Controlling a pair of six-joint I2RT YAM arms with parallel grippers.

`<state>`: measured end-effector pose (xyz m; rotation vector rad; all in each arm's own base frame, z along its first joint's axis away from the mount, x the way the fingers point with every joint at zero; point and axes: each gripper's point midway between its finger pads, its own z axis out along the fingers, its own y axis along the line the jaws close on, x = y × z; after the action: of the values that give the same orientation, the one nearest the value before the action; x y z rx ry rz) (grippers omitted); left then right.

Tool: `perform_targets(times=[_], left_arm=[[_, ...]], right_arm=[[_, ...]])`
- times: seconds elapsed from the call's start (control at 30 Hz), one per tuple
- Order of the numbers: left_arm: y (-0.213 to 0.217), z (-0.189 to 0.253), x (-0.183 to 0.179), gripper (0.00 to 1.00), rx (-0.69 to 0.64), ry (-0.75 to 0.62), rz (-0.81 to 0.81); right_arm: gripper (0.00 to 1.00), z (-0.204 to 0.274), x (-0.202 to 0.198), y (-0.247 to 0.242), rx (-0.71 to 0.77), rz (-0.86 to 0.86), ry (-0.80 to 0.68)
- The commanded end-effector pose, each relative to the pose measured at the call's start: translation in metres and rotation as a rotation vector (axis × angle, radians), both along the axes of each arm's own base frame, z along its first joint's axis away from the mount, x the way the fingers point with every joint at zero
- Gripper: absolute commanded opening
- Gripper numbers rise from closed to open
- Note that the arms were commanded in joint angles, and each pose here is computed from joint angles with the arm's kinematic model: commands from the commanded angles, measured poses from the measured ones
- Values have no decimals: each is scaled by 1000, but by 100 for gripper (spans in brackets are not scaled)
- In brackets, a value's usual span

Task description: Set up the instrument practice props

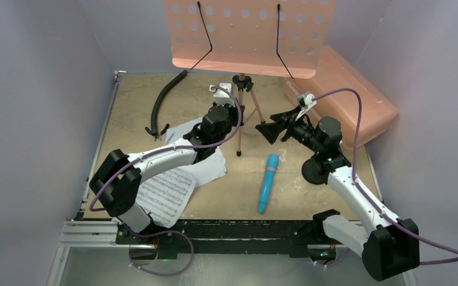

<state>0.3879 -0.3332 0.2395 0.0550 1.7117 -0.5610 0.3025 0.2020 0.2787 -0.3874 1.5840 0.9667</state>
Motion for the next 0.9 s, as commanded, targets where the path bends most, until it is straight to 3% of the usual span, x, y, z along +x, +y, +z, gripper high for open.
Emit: perform_targets(times=[0.0,0.07,0.2,0.33,0.43,0.5,0.63,0.87], left_arm=[[-2,-11,-13,0,-8,54,-13],[-3,-8,-13,6,-13,47,-19],[-5,-2,-14,35,-22,30,-35],[-6,7,-17,54,-25,8,-53],[1,12,-21,76,-34,-17,-55],[7,16,-25,85,-41,-33,-49],[24,18,-36,91,-38,-42,-33],[76,0,-67,92,-45,11,56]], right_arm=[[88,-5,-12,0,-25,28,-4],[88,-5,-14,0,-34,32,-9],[88,-6,-18,-1,-53,44,-18],[88,-7,-22,-2,-71,50,-22],[89,-7,-25,-2,-78,57,-28],[89,-7,-26,-2,-80,62,-30],[90,-9,-29,-1,-86,74,-32],[90,-10,-31,-1,-99,87,-40]])
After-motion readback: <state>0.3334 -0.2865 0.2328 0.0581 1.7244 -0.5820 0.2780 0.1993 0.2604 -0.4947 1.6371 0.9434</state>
